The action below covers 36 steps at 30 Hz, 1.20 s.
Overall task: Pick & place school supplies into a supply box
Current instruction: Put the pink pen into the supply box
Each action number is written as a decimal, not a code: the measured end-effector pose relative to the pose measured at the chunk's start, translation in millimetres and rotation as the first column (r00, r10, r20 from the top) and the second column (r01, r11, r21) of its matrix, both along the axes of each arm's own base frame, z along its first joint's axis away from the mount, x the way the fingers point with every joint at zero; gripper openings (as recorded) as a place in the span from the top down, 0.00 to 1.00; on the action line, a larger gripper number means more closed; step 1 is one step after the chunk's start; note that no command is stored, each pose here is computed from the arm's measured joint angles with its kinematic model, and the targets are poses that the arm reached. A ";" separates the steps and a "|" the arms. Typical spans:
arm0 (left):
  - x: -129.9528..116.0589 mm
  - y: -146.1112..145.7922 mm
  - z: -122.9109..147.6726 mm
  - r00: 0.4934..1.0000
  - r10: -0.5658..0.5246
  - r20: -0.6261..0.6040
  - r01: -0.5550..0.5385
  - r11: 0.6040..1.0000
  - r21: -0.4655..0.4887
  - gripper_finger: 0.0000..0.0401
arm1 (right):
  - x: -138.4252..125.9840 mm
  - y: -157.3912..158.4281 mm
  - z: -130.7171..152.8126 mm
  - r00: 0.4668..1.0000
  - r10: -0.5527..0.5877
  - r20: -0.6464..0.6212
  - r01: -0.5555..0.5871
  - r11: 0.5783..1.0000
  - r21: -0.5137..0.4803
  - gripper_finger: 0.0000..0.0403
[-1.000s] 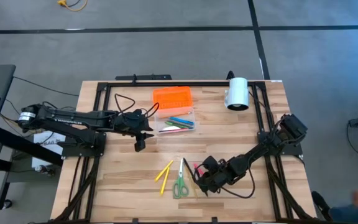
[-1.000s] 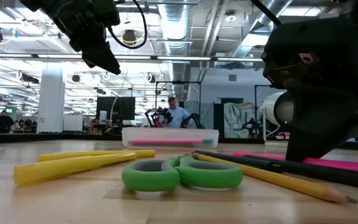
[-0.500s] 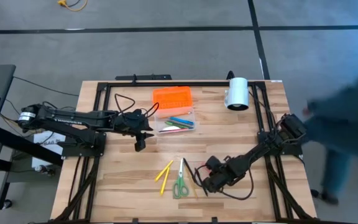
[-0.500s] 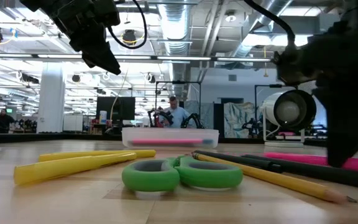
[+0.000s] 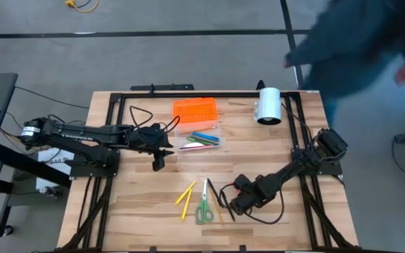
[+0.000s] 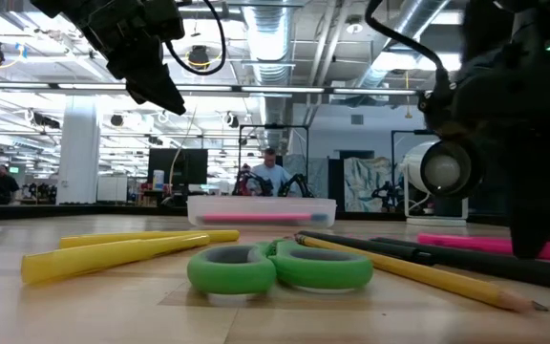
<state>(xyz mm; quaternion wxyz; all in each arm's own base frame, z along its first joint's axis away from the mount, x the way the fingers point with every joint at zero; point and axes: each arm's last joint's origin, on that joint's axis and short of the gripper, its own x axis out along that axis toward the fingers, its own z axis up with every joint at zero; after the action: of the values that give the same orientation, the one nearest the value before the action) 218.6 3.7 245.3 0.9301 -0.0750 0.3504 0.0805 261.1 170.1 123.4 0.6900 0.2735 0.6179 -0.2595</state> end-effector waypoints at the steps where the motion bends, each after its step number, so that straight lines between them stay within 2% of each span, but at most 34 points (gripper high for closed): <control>1: 0.0 0.0 0.0 1.000 0.000 0.000 0.000 1.000 0.000 0.72 | 0.0 0.3 0.1 1.000 -0.007 -0.005 0.007 1.000 0.011 0.77; 9: 0.0 0.0 0.0 1.000 -0.002 0.000 0.002 1.000 0.003 0.72 | -2.9 -3.7 11.5 0.996 -0.086 -0.039 0.089 0.993 0.083 0.72; 16: 0.1 0.0 0.1 1.000 -0.009 0.000 0.009 1.000 0.010 0.72 | -9.5 -5.3 13.5 0.989 -0.084 -0.123 0.097 0.990 0.104 0.72; 25: 0.1 0.0 0.1 1.000 -0.009 0.000 0.009 1.000 0.011 0.72 | -10.7 -3.2 14.1 0.987 -0.073 -0.144 0.093 0.986 0.136 0.72; 29: 0.1 0.0 0.1 1.000 -0.009 0.000 0.009 1.000 0.010 0.72 | -11.4 -4.0 14.3 0.986 -0.073 -0.148 0.092 0.988 0.123 0.75; 36: 0.6 0.0 0.6 1.000 -0.006 0.008 0.006 1.000 0.007 0.72 | -10.9 -4.7 15.2 0.989 -0.070 -0.131 0.084 0.991 0.103 0.86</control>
<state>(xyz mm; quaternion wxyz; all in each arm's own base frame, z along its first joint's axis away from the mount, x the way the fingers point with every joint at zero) 219.2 3.7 245.8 0.9320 -0.0708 0.3466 0.0786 250.2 165.4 138.6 0.6230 0.3170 0.6626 -0.2690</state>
